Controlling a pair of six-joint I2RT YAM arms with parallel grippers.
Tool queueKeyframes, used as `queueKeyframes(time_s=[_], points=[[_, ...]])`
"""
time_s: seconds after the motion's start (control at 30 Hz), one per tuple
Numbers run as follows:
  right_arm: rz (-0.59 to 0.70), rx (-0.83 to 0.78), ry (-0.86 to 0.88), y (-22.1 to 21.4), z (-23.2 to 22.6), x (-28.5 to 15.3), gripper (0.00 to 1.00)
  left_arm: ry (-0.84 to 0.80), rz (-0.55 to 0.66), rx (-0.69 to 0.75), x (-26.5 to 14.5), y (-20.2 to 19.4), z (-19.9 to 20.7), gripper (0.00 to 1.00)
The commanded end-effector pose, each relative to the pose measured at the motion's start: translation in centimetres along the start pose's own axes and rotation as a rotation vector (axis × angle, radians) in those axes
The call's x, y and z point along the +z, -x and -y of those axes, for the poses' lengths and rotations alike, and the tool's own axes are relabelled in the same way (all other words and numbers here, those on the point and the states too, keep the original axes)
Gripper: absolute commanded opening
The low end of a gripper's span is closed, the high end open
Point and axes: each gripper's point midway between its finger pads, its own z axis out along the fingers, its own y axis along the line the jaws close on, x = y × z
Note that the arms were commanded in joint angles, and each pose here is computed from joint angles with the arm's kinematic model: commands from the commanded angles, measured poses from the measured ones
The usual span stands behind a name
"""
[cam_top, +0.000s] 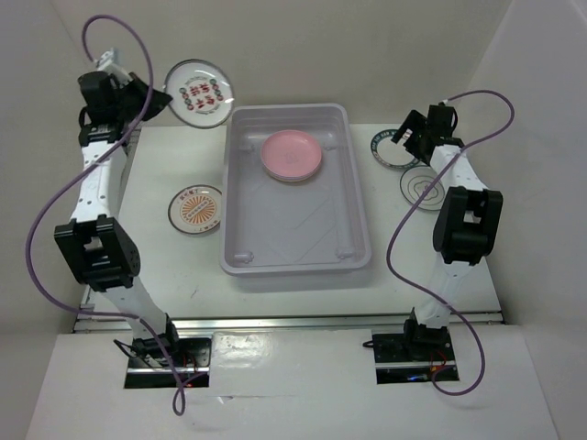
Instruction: Place the plates into the plastic bin on the countertop
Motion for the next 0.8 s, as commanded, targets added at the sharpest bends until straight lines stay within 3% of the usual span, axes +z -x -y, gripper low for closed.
queueKeyframes(time_s=[0.0, 0.23, 0.43, 0.77], points=[[0.143, -0.033, -0.026, 3.9, -0.1, -2.0, 1.00, -0.210, -0.140, 0.064, 2.5, -4.4, 6.7, 0.00], [0.173, -0.077, -0.064, 5.6, 3.7, -0.4, 1.00, -0.352, -0.287, 0.043, 7.4, -12.6, 12.1, 0.00], [0.186, -0.148, -0.068, 6.4, 3.9, 1.6, 1.00, -0.397, -0.367, 0.027, 11.0, -18.0, 16.1, 0.00], [0.139, -0.180, -0.020, 6.2, 5.2, 6.1, 1.00, -0.260, -0.423, -0.029, 16.0, -24.5, 12.7, 0.00]])
